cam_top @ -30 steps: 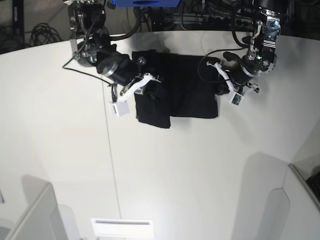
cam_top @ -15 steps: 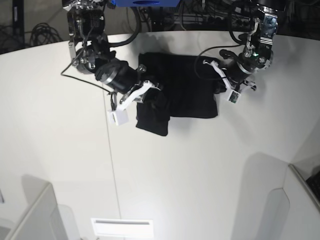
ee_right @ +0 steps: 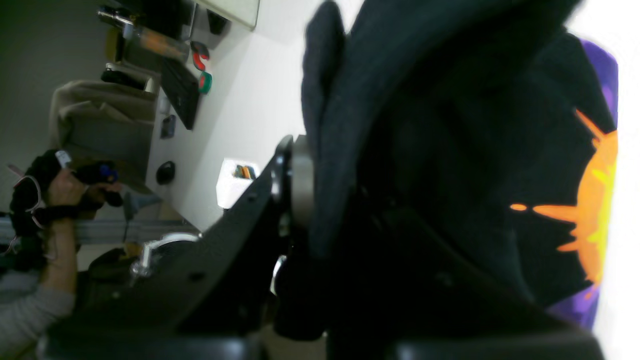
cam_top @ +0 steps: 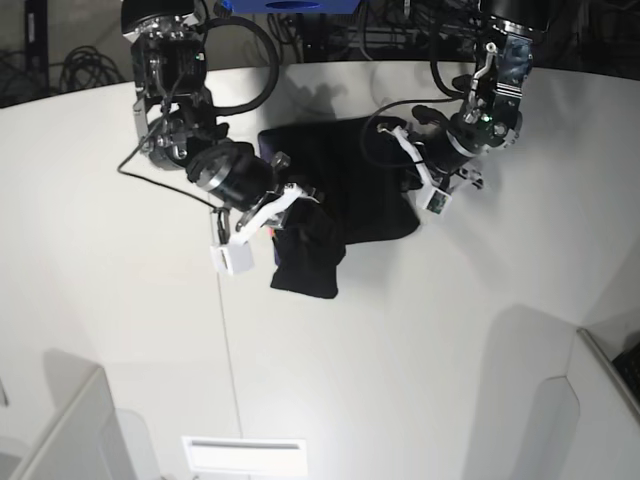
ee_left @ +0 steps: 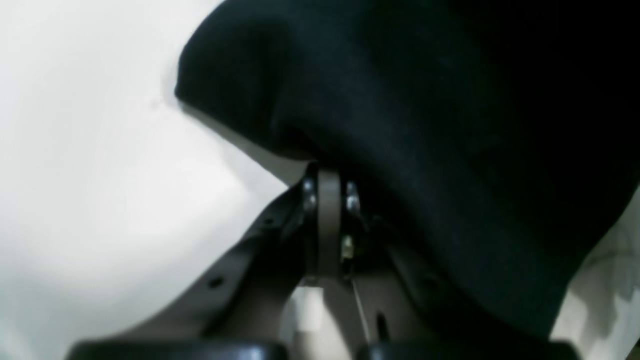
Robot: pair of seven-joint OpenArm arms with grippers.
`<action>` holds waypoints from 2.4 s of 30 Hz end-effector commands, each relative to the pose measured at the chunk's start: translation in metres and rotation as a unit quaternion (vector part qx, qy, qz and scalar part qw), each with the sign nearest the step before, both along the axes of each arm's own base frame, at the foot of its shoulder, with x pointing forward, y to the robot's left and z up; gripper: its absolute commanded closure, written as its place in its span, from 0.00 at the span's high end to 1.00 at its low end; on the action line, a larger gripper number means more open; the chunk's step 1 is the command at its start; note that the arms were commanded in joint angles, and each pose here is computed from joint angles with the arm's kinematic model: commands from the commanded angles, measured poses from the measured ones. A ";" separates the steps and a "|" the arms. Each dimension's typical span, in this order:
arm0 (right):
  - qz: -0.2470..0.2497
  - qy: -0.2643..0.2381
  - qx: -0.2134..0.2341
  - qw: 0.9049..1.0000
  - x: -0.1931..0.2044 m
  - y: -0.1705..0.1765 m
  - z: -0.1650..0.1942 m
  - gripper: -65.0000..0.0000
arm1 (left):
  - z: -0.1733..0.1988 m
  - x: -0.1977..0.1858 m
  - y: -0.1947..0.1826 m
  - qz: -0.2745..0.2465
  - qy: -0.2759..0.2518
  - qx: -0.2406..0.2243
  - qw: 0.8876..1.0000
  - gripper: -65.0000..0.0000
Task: Fold the T-shirt properly
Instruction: 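Fold the shirt bundle over with the right gripper onto the left gripper's side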
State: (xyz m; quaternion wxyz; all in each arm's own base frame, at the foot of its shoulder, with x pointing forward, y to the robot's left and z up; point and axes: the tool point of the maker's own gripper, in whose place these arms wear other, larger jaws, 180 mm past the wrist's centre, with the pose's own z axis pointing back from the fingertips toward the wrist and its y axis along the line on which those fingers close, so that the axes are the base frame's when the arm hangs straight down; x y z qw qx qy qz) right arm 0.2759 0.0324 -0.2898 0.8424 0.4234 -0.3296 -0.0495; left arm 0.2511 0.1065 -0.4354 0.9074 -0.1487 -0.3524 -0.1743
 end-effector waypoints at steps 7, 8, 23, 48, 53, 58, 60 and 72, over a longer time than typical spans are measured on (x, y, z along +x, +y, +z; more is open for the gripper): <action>-0.043 0.006 -0.041 0.998 0.012 -0.015 -0.010 0.00 | -0.006 -0.008 0.010 -0.001 0.020 0.019 1.000 0.00; -0.043 0.006 -0.041 0.998 0.012 -0.015 -0.010 0.00 | -0.008 -0.011 0.010 0.000 0.024 0.019 1.000 0.00; -0.030 0.001 -0.035 0.999 0.006 0.031 -0.001 0.00 | 0.002 -0.015 0.013 -0.010 0.011 0.026 1.000 0.00; -0.036 0.022 -0.115 0.992 0.011 0.050 -0.047 0.00 | 0.021 -0.056 0.103 0.052 0.010 0.066 0.996 0.00; -0.012 0.025 -0.126 0.992 0.003 0.063 -0.055 0.00 | 0.025 -0.064 0.124 0.063 0.011 0.077 0.995 0.00; -0.009 0.028 -0.129 0.991 0.002 0.064 -0.059 0.00 | 0.029 -0.069 0.146 0.088 0.010 0.091 0.992 0.00; -0.009 0.028 -0.129 0.991 0.002 0.064 -0.059 0.00 | 0.031 -0.072 0.155 0.098 0.012 0.097 0.990 0.00; 0.002 0.032 -0.127 0.991 -0.004 0.070 -0.059 0.43 | 0.032 -0.076 0.163 0.107 0.013 0.103 0.989 0.00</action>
